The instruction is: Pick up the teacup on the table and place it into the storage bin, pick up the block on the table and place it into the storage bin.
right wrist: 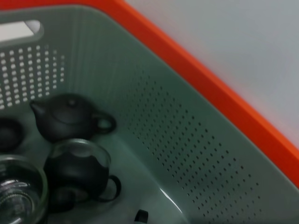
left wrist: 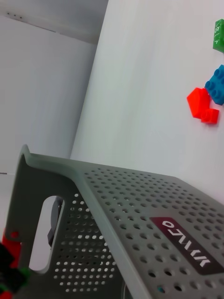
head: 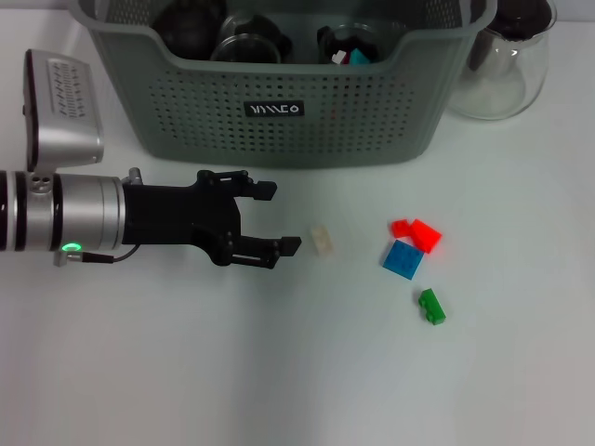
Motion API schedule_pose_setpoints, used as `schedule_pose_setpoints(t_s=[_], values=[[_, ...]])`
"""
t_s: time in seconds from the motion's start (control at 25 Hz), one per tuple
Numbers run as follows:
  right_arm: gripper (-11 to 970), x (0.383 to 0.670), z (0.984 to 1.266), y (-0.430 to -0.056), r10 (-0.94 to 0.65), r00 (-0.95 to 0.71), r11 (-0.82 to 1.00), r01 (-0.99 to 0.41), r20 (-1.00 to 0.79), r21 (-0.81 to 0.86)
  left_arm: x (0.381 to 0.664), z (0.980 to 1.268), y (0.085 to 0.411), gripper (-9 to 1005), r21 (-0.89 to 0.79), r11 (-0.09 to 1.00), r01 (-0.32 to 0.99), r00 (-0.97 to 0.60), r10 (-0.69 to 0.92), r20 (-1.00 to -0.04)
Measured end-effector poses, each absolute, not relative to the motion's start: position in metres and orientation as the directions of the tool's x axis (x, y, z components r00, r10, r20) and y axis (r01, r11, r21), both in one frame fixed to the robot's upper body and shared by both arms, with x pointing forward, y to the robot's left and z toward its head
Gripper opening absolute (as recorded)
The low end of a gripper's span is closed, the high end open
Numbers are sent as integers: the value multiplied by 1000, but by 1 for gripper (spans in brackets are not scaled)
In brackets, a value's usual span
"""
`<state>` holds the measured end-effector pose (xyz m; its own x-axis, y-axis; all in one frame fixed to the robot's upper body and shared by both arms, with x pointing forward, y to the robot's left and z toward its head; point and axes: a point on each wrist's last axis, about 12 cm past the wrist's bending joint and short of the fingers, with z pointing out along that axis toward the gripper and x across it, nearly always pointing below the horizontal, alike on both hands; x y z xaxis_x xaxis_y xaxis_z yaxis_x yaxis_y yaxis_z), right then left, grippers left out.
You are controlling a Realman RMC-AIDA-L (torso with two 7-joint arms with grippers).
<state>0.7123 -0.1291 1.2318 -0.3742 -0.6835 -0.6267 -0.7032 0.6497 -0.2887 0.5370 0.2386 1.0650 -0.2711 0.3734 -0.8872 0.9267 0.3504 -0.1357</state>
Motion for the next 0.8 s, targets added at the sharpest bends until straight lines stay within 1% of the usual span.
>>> schedule_pose_setpoints(t_s=[0.2, 0.44, 0.8], values=[[490, 708, 1218, -115, -718, -343, 615, -720, -605, -322, 537, 1065, 239, 861, -135, 351, 927, -272, 374, -887], [496, 705, 1217, -107, -725, -333, 606, -725, -603, -327, 537, 1065, 239, 861, -135, 351, 927, -272, 377, -886], [666, 705, 1228, -107, -697, -330, 629, -708, -637, -322, 535, 1063, 241, 861, -144, 358, 922, -282, 370, -885]])
